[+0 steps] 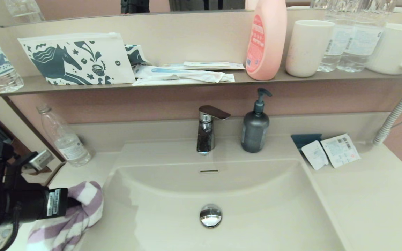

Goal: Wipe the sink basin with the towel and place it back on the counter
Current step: Wipe the sink

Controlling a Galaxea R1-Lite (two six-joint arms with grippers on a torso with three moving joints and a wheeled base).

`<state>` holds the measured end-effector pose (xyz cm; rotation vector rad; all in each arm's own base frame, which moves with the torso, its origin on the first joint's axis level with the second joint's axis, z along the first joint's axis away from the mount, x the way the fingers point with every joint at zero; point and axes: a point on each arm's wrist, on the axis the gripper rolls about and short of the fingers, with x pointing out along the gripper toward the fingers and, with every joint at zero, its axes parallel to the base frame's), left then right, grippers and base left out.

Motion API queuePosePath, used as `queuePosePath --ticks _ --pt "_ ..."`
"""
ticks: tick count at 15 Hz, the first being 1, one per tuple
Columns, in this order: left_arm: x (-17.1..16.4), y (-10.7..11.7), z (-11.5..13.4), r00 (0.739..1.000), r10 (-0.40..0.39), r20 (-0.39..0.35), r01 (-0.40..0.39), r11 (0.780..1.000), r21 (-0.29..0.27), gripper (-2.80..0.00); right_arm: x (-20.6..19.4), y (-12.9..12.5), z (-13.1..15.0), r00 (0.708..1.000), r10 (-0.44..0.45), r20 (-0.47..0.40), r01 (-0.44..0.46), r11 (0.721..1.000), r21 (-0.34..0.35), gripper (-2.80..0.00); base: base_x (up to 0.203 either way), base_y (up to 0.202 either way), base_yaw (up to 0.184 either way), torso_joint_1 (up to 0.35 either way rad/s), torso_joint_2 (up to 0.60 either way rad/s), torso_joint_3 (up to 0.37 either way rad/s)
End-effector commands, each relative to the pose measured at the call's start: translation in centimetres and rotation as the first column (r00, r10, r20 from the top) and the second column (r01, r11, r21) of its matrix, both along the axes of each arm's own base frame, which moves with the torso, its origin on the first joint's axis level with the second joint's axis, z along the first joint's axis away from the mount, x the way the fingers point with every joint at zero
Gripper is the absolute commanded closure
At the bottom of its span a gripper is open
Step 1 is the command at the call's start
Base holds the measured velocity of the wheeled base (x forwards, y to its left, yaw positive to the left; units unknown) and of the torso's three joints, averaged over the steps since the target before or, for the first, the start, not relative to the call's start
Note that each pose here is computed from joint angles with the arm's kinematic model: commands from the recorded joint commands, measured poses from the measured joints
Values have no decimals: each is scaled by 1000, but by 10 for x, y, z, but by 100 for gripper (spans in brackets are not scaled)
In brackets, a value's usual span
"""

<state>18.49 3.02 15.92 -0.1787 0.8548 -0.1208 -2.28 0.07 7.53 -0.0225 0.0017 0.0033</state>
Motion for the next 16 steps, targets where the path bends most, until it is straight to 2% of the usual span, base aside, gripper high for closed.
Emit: queuePosePath --ticks 1,3,7,9,11,13,16 --pt "-3 -12 15 999 7 53 -4 999 -44 0 0 0 0 1000 0 0 0 1000 0 0 0 0 0 0 0 0" --pt "-6 -16 26 995 56 84 -49 995 -84 0 0 0 0 1000 0 0 0 1000 0 0 0 0 0 0 0 0" --pt "-17 -8 37 978 161 129 -160 987 -18 0 0 0 0 1000 1 0 -1 1000 0 0 0 0 0 0 0 0" --pt "-29 -8 37 977 201 76 -205 977 50 0 0 0 0 1000 0 0 0 1000 0 0 0 0 0 0 0 0" --pt "-41 -2 37 979 204 28 -206 968 145 0 0 0 0 1000 1 0 -1 1000 0 0 0 0 0 0 0 0" --pt "-55 1 38 975 222 5 -219 960 175 0 0 0 0 1000 0 0 0 1000 0 0 0 0 0 0 0 0" --pt "-67 8 32 951 301 -69 -282 938 201 0 0 0 0 1000 1 0 -1 1000 0 0 0 0 0 0 0 0"
